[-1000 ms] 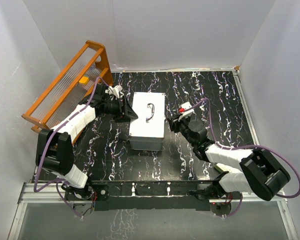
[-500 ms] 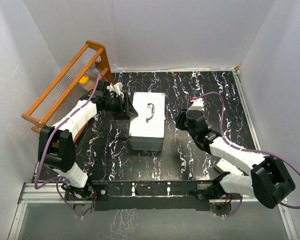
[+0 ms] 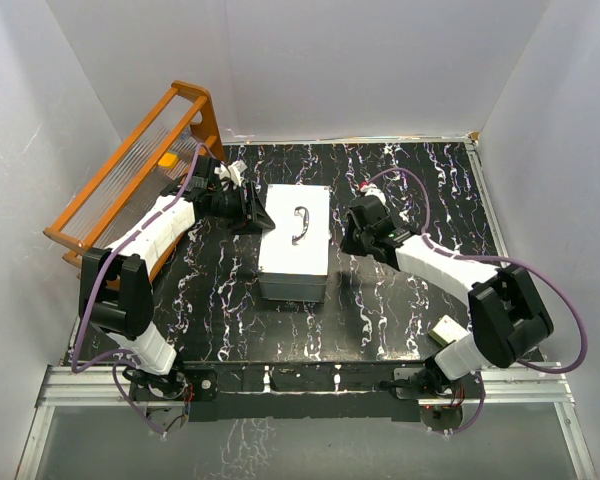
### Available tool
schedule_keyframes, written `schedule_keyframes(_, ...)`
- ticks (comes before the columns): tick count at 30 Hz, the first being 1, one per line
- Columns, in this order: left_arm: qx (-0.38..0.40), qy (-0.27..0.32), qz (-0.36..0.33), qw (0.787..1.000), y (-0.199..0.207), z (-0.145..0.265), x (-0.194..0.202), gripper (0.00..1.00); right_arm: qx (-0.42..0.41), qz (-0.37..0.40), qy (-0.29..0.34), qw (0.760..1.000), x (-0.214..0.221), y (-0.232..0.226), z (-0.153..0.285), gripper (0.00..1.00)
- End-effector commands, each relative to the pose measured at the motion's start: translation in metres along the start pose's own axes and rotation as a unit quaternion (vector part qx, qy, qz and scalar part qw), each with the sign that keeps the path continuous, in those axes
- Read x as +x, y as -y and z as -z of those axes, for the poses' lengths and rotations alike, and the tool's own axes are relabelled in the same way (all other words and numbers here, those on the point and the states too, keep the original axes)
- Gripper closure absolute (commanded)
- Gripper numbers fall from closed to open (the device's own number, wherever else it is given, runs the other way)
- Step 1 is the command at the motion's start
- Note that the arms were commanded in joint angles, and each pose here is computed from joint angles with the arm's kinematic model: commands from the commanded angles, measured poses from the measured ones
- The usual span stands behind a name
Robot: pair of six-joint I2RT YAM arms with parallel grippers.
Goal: Organize the medicine kit
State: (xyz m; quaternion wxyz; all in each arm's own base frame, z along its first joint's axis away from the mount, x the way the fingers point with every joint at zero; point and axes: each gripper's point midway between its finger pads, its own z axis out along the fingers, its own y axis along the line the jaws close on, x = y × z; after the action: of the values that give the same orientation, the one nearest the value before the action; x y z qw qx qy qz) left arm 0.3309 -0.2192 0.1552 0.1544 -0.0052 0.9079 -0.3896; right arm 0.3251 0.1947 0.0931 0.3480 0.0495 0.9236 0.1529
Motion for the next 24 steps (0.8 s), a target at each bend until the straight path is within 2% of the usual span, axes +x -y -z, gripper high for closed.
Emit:
schedule_keyframes(1,-0.003,-0.006,0.000,1.000,0.002,0.004,0.002,0.54,-0.033,-0.006,0.013,0.999,-0.024,-0.025,-0.001,0.95)
schedule_keyframes(9,-0.004,-0.012,-0.001,1.000,0.000,0.003,0.005,0.54,-0.050,-0.003,0.009,0.999,-0.028,-0.035,-0.007,0.97)
schedule_keyframes(24,0.004,-0.021,0.001,1.000,-0.003,-0.001,0.010,0.54,-0.127,0.014,0.040,0.991,-0.039,-0.061,-0.005,0.98)
